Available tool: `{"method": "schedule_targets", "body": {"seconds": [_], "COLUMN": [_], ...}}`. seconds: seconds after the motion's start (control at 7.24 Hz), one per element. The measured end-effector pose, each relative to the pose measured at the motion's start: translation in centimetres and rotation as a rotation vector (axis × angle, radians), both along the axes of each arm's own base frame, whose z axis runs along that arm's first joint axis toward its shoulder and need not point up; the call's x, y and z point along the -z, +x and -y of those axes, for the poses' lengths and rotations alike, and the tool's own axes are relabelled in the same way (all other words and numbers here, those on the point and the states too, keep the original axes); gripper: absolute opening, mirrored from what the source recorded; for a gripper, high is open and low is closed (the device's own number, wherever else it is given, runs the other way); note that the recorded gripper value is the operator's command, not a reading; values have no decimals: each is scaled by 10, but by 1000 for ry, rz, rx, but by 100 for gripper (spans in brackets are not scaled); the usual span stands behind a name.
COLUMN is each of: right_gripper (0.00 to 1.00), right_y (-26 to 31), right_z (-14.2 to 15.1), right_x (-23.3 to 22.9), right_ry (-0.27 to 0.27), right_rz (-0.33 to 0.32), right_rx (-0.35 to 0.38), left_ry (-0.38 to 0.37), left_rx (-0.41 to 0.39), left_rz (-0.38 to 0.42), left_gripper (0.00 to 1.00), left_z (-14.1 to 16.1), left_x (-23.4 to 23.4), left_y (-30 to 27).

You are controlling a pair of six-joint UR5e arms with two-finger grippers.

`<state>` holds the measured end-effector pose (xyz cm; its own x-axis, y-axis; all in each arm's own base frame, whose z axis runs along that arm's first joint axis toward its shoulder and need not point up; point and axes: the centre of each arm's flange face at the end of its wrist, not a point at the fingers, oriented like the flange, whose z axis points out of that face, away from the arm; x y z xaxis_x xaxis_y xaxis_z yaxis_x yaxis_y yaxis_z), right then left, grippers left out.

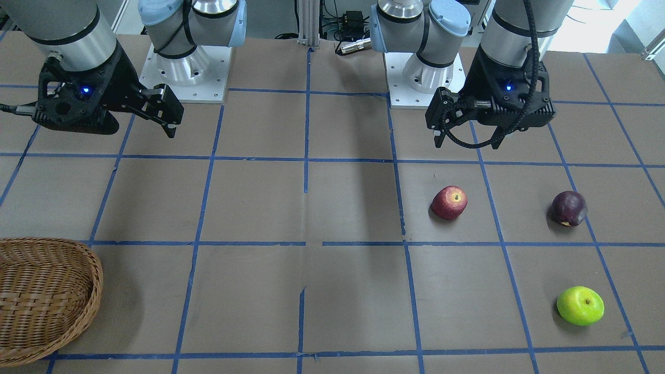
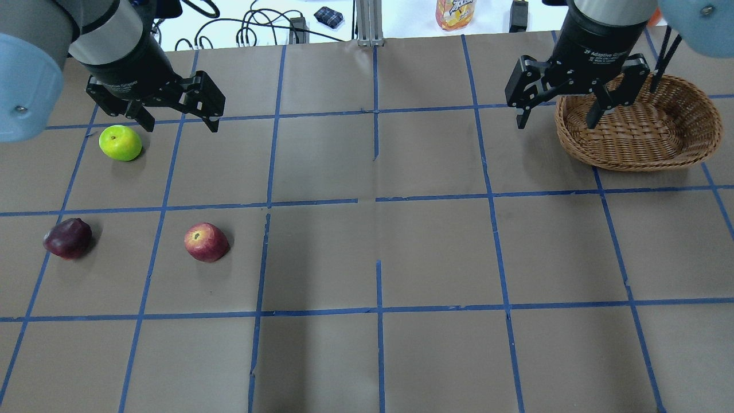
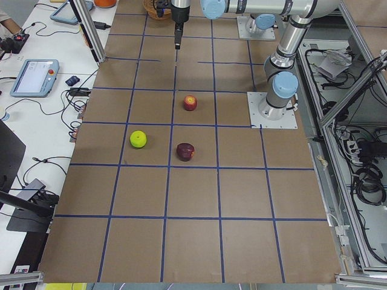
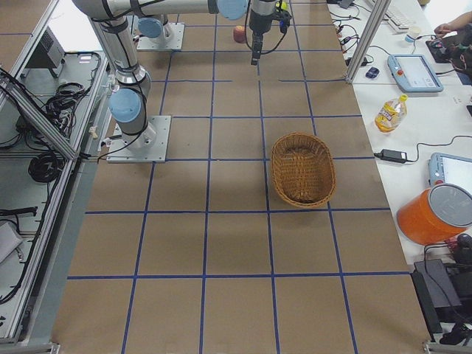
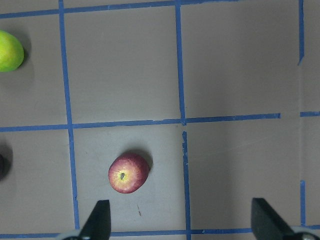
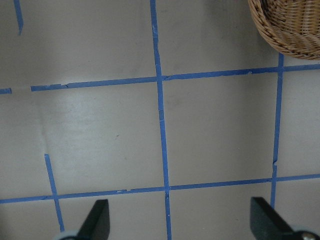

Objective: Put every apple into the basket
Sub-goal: 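Lower the left gripper over the red apple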

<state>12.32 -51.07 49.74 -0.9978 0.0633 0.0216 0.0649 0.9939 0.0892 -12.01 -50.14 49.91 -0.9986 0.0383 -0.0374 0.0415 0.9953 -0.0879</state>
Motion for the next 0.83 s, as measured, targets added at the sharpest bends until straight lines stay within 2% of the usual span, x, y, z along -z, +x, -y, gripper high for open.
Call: {"method": "schedule_targets", "body": {"seconds": [0.55, 0.83], "right_gripper": [100, 100], "right_y": [0, 1], "right_z": [0, 0], "right_x": [0, 0], "right_ry": [0, 1], "right_rz": [-3, -3], "right_rx": [-3, -2], "left_ry": [43, 137], "left_rx": [-7, -5], "left_rz": [3, -2], "left_gripper": [100, 100], "left_z": [1, 6], "left_x": [20, 87], "left_y": [13, 46]}}
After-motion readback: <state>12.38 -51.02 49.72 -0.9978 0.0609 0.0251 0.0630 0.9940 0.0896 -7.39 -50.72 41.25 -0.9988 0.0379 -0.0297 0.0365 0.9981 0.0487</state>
